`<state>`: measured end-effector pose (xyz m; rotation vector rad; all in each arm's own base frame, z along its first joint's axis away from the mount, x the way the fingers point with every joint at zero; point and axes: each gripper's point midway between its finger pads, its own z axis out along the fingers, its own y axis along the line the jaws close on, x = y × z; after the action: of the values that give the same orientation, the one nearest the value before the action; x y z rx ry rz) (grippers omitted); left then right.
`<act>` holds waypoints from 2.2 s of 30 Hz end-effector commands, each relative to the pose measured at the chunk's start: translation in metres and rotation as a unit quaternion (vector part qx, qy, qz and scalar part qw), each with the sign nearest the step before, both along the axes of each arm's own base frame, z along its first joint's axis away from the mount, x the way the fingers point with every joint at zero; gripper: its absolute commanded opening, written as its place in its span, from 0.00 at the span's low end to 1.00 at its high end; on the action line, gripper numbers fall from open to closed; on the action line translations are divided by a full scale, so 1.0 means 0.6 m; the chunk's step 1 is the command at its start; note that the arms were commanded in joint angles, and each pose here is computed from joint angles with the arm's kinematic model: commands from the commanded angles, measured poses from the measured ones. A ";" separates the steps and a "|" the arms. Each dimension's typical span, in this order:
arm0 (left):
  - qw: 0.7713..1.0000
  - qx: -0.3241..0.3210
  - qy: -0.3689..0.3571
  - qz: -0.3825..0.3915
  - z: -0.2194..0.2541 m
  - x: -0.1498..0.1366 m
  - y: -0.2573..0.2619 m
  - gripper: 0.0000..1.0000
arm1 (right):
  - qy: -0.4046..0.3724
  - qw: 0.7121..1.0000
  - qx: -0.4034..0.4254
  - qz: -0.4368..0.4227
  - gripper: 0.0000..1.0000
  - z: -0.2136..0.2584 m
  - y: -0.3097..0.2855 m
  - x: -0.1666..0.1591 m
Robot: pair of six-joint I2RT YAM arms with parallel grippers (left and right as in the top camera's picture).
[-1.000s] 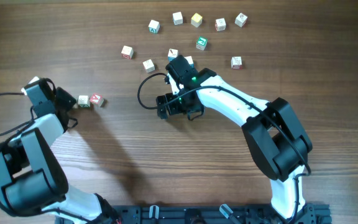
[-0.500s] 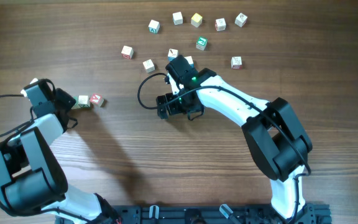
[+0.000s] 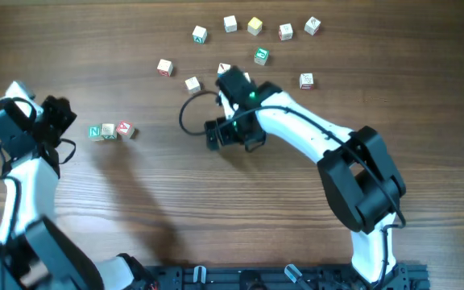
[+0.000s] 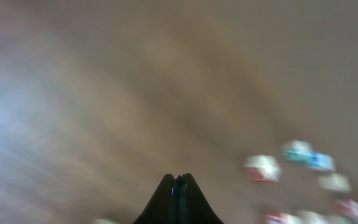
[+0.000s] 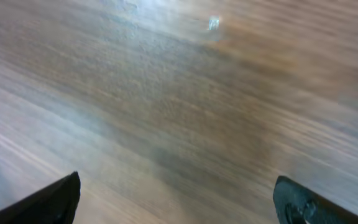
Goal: Form a horizontal line
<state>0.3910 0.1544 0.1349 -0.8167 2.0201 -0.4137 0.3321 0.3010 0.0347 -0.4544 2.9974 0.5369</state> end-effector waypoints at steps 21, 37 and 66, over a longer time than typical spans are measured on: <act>0.995 0.006 -0.007 -0.099 0.139 -0.139 -0.143 1.00 | -0.261 0.949 0.008 -0.175 1.00 0.146 -0.149 0.356; 0.996 0.012 0.031 -0.077 0.115 -0.155 -0.132 1.00 | -0.233 0.923 -0.013 -0.305 0.88 -0.053 -0.155 0.410; 0.984 0.025 -0.030 0.175 0.196 -0.268 0.013 1.00 | -0.078 0.965 0.230 -0.102 0.19 0.152 0.080 0.224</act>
<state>0.2404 0.1498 0.2482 -0.9580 1.8575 -0.1899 0.5140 0.2980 0.1217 -0.0289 2.5246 0.8471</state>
